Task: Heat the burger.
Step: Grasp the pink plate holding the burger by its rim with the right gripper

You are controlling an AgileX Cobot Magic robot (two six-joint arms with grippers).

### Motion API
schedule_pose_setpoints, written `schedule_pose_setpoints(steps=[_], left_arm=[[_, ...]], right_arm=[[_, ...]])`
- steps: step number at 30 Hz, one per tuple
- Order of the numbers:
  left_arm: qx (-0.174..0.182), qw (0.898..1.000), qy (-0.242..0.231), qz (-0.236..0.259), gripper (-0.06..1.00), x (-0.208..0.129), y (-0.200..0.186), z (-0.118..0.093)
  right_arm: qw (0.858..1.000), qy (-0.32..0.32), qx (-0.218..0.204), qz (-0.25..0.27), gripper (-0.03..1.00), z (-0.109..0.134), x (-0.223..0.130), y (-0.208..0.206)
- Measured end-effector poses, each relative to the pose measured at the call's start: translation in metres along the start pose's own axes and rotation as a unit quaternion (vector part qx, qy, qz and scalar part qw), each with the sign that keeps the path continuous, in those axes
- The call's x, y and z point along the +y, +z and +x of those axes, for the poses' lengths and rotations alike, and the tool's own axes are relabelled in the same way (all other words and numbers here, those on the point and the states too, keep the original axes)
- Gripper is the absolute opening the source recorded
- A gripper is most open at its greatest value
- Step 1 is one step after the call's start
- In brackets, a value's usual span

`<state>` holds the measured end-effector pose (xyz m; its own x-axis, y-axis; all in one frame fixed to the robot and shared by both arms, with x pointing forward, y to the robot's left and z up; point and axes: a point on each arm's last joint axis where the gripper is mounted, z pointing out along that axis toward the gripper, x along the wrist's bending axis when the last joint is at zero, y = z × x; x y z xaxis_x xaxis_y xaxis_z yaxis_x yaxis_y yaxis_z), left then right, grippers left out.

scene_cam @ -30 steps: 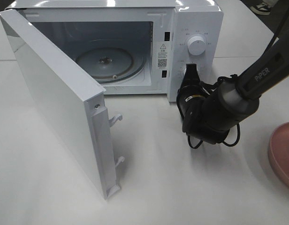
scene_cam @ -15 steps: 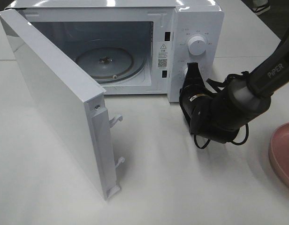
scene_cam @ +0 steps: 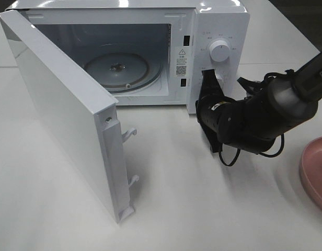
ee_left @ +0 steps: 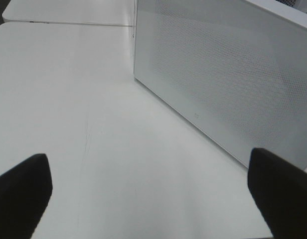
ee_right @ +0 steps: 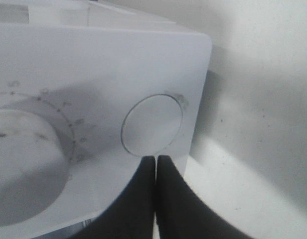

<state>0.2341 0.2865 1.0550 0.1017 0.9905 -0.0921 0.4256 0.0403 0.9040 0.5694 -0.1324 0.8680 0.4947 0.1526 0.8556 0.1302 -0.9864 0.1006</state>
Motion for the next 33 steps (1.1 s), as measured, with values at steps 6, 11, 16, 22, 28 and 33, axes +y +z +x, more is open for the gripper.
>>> schedule_pose_setpoints(steps=[6, 11, 16, 22, 28, 33], left_arm=[[0.0, 1.0, 0.0, 0.0, 0.99, 0.0, 0.0, 0.0], [0.0, 1.0, 0.0, 0.0, 0.99, 0.0, 0.0, 0.0], [0.0, 1.0, 0.0, 0.0, 0.99, 0.0, 0.0, 0.0], [0.0, 1.0, 0.0, 0.0, 0.99, 0.0, 0.0, 0.0], [0.0, 1.0, 0.0, 0.0, 0.99, 0.0, 0.0, 0.0], [0.0, 1.0, 0.0, 0.0, 0.99, 0.0, 0.0, 0.0]], right_arm=[[1.0, -0.019, -0.009, 0.01, 0.01, 0.003, 0.003, -0.012], [0.998, -0.036, -0.05, 0.026, 0.01, -0.009, 0.006, -0.023], [0.994, -0.071, -0.069, 0.039, 0.01, -0.014, 0.009, -0.034], [0.98, -0.163, -0.081, 0.077, 0.01, -0.008, 0.012, -0.056], [0.951, -0.266, -0.084, 0.133, 0.01, 0.003, 0.009, -0.073], [0.911, -0.359, -0.083, 0.185, 0.01, 0.007, 0.006, -0.087]])
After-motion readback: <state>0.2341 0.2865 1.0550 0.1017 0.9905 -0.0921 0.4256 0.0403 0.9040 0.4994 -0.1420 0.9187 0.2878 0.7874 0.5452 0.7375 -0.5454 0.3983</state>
